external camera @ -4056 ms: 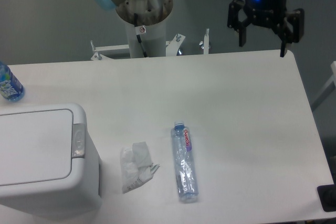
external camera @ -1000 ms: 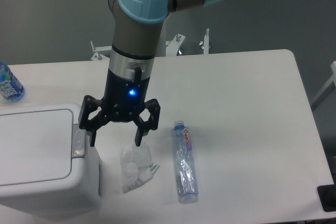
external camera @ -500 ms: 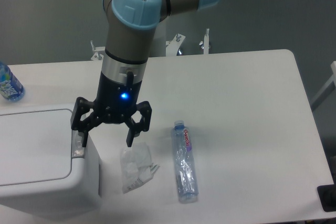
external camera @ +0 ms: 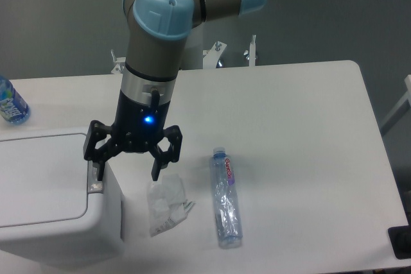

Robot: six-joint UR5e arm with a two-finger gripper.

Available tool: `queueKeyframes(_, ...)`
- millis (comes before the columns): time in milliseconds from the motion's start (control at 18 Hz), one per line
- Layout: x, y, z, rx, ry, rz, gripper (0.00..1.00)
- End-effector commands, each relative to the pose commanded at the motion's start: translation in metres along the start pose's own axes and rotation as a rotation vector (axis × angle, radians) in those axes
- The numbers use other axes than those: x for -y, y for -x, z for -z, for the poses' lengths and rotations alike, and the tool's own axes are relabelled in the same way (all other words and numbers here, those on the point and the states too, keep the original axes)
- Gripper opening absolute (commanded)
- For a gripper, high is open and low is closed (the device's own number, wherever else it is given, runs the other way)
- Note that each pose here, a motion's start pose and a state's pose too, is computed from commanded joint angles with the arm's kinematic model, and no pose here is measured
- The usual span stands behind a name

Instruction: Open the trash can

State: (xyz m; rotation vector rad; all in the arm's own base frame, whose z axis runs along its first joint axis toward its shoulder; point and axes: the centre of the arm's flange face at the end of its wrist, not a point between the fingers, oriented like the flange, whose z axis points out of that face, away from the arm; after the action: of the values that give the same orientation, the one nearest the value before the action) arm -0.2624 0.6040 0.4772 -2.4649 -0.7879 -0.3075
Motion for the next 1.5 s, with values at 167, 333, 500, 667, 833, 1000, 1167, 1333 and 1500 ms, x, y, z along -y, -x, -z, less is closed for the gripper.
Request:
queueKeyframes(167,0.000,0.000,-0.001,0.000,0.001,0.001,1.00)
queueKeyframes(333,0.000,0.000,-0.002,-0.001,0.003,0.000,1.00)
queueKeyframes(500,-0.001,-0.003,-0.008,-0.003,0.012,-0.004,1.00)
queueKeyframes(667,-0.002,-0.004,-0.011,-0.005,0.017,-0.005,1.00)
queueKeyframes(833,-0.002,-0.005,-0.013,-0.004,0.018,-0.008,1.00)
queueKeyframes(1000,-0.002,-0.005,-0.013,-0.004,0.018,-0.008,1.00)
queueKeyframes(1167,-0.002,-0.005,-0.013,-0.004,0.018,-0.008,1.00)
queueKeyframes(1333,-0.002,-0.005,-0.013,-0.004,0.018,-0.009,1.00)
queueKeyframes(1500,-0.002,-0.004,-0.015,-0.003,0.021,-0.008,1.00)
